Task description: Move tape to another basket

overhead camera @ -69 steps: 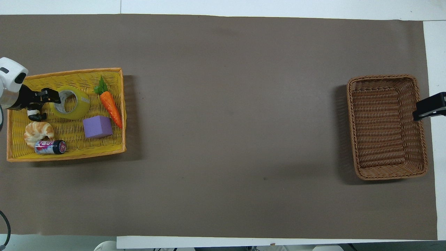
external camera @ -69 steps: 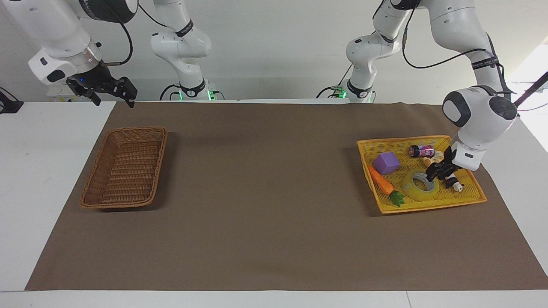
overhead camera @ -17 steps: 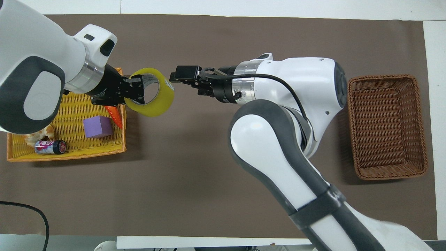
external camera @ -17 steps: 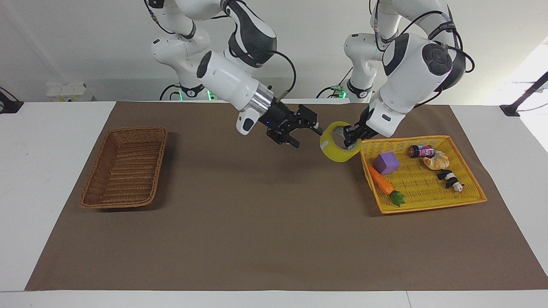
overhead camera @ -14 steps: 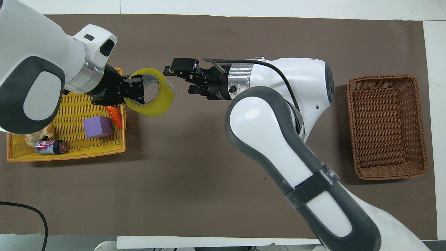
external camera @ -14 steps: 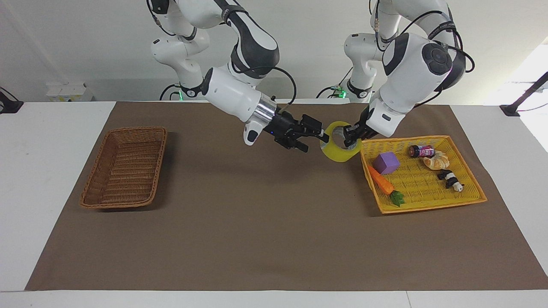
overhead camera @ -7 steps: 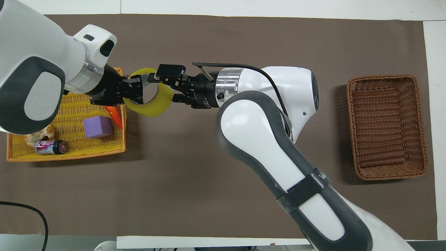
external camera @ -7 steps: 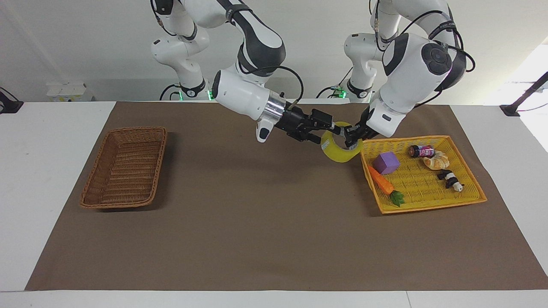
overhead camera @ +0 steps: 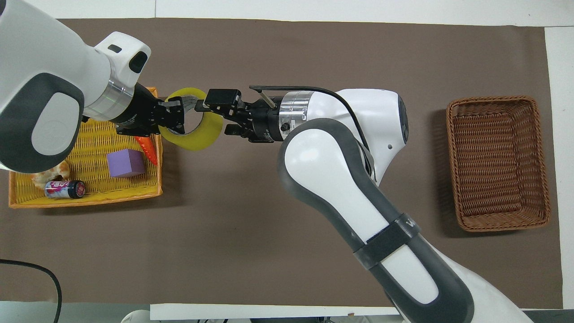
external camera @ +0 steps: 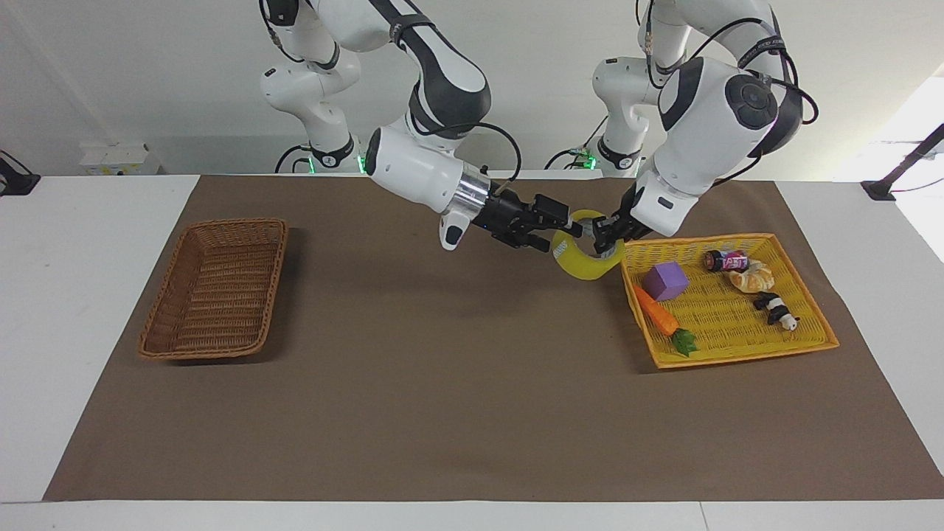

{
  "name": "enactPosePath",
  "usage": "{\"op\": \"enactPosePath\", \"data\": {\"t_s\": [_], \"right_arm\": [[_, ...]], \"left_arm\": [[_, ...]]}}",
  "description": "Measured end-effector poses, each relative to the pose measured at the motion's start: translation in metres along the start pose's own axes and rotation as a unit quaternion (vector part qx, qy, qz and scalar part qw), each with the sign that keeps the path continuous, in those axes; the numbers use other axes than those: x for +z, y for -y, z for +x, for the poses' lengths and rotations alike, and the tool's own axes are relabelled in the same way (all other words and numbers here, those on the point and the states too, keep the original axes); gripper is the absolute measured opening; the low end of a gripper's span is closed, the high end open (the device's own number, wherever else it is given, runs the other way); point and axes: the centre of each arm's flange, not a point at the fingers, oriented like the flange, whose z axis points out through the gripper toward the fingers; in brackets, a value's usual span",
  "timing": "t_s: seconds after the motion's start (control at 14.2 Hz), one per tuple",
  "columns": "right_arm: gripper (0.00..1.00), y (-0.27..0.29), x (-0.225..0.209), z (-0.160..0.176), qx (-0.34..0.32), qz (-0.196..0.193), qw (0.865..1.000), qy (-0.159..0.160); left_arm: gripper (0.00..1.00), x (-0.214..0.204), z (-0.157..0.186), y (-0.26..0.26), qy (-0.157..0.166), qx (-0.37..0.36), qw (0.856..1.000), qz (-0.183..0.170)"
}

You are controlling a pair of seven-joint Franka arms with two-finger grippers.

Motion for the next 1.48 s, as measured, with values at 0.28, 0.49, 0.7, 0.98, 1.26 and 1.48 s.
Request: {"op": "enactPosePath", "data": {"t_s": [0.28,0.49,0.7,0.98,1.26,1.48], "right_arm": [[0.89,-0.001,0.001,-0.001,-0.003,-0.001,1.000,0.001],[0.85,0.000,0.005,-0.005,-0.006,-0.002,1.000,0.005],[0.71,0.001,0.006,-0.007,-0.006,-0.002,1.000,0.006],[0.55,0.001,0.006,-0.007,-0.014,-0.002,1.000,0.007],[0.55,-0.001,0.006,-0.007,-0.013,-0.003,1.000,0.006],[0.55,-0.004,0.007,-0.006,-0.012,-0.005,1.000,0.007]], "left_arm": [[0.21,0.000,0.000,0.000,0.001,0.000,1.000,0.000],[0.21,0.000,0.000,0.000,0.001,0.000,1.000,0.000],[0.21,0.000,0.000,0.000,0.002,0.000,1.000,0.001],[0.21,0.000,0.000,0.001,0.003,-0.001,1.000,0.002],[0.41,-0.010,-0.010,-0.008,-0.009,-0.005,1.000,0.004],[0.75,-0.051,-0.034,-0.013,-0.044,0.004,0.998,0.040]]}}
